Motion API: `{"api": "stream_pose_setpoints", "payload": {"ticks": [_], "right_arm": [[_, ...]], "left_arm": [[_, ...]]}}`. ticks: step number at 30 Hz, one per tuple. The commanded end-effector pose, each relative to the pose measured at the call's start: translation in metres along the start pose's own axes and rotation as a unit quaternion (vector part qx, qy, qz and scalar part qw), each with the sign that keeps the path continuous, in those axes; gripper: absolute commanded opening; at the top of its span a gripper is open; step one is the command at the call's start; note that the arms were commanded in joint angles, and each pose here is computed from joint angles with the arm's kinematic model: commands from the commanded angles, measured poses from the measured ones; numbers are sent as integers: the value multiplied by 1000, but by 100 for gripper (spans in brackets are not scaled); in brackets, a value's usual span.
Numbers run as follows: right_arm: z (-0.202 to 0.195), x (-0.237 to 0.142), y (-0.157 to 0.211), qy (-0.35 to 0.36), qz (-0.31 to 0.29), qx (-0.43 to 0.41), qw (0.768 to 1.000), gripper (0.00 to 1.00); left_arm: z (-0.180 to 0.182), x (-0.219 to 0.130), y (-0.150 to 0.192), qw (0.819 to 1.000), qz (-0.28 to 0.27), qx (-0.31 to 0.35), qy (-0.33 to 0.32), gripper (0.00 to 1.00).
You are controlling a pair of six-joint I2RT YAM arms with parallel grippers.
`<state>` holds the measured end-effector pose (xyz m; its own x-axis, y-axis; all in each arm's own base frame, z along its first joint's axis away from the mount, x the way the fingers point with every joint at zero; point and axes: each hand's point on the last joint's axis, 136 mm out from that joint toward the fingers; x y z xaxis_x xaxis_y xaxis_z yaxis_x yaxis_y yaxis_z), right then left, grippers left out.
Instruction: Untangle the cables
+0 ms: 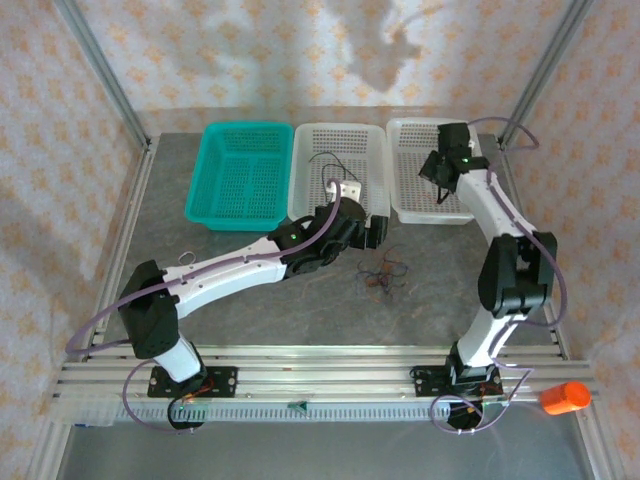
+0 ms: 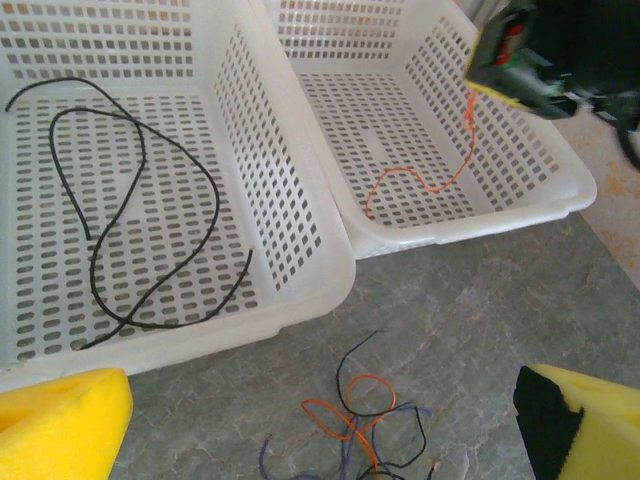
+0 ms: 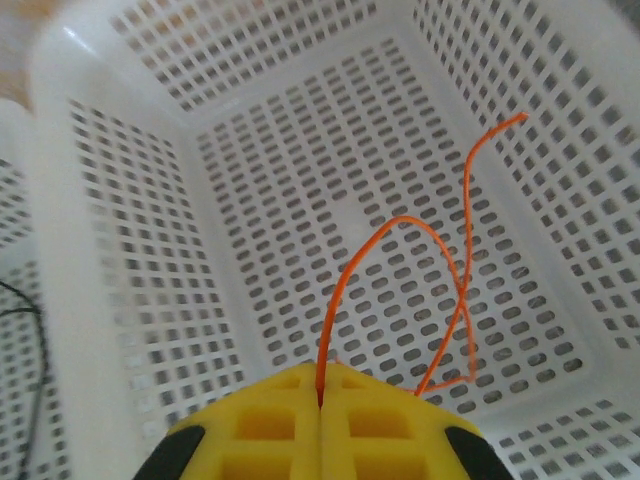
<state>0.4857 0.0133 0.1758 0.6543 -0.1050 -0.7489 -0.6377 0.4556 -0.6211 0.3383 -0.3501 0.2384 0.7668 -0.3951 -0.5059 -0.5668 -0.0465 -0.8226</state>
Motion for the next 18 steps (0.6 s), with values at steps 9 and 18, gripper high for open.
{"api": "stream_pose_setpoints", "payload": {"ticks": [9,18], "right_arm": [[6,61,7,18,42,-3,999,5],[14,72,11,3,56,6,998,48]], "left_arm": [[-2,8,25,996,28,-55,66,99],[15,13,29,985,32,-137,103,99]]}}
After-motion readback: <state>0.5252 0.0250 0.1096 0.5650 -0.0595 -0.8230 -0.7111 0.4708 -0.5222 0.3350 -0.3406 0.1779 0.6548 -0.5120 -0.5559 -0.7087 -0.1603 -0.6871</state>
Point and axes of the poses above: each hand's point on the last joint's axis, 136 mm out from that joint toward the fingers, its own x axis out along the fingers, its own z axis along the line the jaws close on, y = z × x, and after that the axes turned 1 degree about x, right-handed
